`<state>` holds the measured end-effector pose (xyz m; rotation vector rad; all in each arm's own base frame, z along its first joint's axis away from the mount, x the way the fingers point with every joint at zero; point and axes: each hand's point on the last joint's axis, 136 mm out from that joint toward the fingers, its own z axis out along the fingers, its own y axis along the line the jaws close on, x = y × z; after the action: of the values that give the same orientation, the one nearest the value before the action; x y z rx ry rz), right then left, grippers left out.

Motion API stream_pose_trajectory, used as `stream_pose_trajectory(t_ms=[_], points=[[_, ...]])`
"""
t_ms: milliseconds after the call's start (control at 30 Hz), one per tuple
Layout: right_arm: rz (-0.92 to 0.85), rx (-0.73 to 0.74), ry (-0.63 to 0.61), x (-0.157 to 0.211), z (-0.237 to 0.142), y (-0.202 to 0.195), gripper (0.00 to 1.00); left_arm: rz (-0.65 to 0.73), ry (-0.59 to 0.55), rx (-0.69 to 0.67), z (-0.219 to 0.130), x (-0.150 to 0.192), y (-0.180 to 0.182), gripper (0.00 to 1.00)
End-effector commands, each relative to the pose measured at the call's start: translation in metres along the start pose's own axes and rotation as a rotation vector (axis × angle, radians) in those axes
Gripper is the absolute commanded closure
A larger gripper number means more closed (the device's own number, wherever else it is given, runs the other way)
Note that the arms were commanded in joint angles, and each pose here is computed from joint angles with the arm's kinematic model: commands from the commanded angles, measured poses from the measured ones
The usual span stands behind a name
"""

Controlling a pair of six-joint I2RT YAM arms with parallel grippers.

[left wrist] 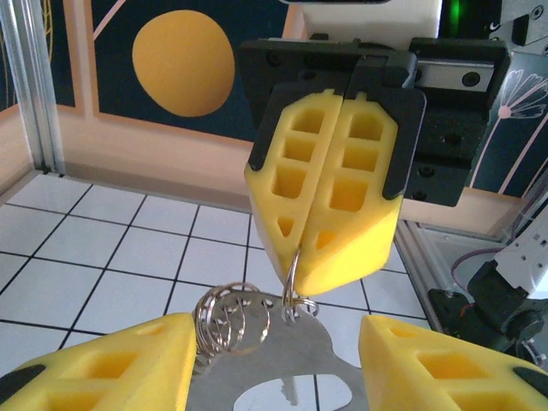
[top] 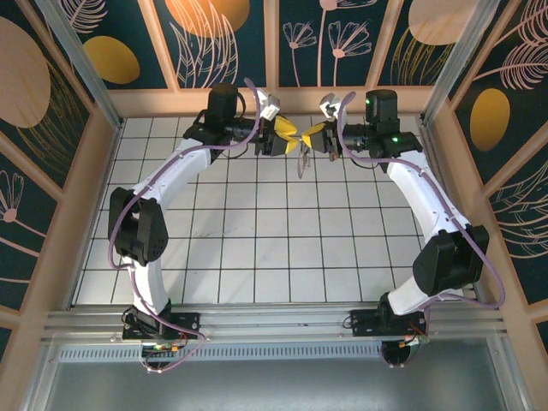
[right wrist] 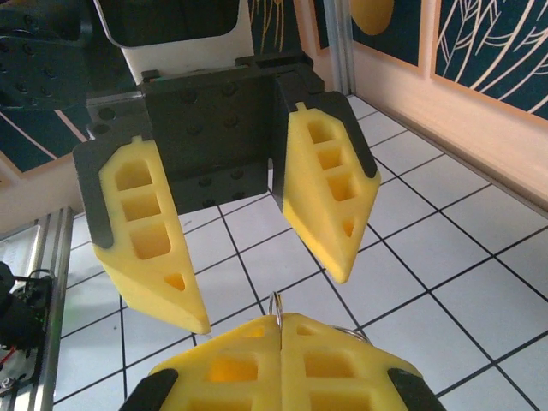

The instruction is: Put the keys on the keyring

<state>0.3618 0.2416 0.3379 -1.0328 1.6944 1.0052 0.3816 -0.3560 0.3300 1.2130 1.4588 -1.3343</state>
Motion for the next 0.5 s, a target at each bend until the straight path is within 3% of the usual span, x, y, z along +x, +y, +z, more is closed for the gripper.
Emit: stream_pose_trajectory(t_ms=[0,333,467], points=[[-0.044,-0.051,-0.030,-0.0077,0.0035,0.0080,1.00,0.025,-0.030,0.045,0.0026,-0.0115,-0.0038,0.47],[-0.046,-0.076,-0.037,-0.0081,0.0052,0.0123,1.00,0.025,-0.034,0.069,0.0102,-0.0137,-0.0059,0.50],[-0.047,-0.078,-0.037,-0.0075,0.0059,0.0125,1.00,0.030,-0.040,0.079,0.0122,-0.0166,-0.0084,0.58]])
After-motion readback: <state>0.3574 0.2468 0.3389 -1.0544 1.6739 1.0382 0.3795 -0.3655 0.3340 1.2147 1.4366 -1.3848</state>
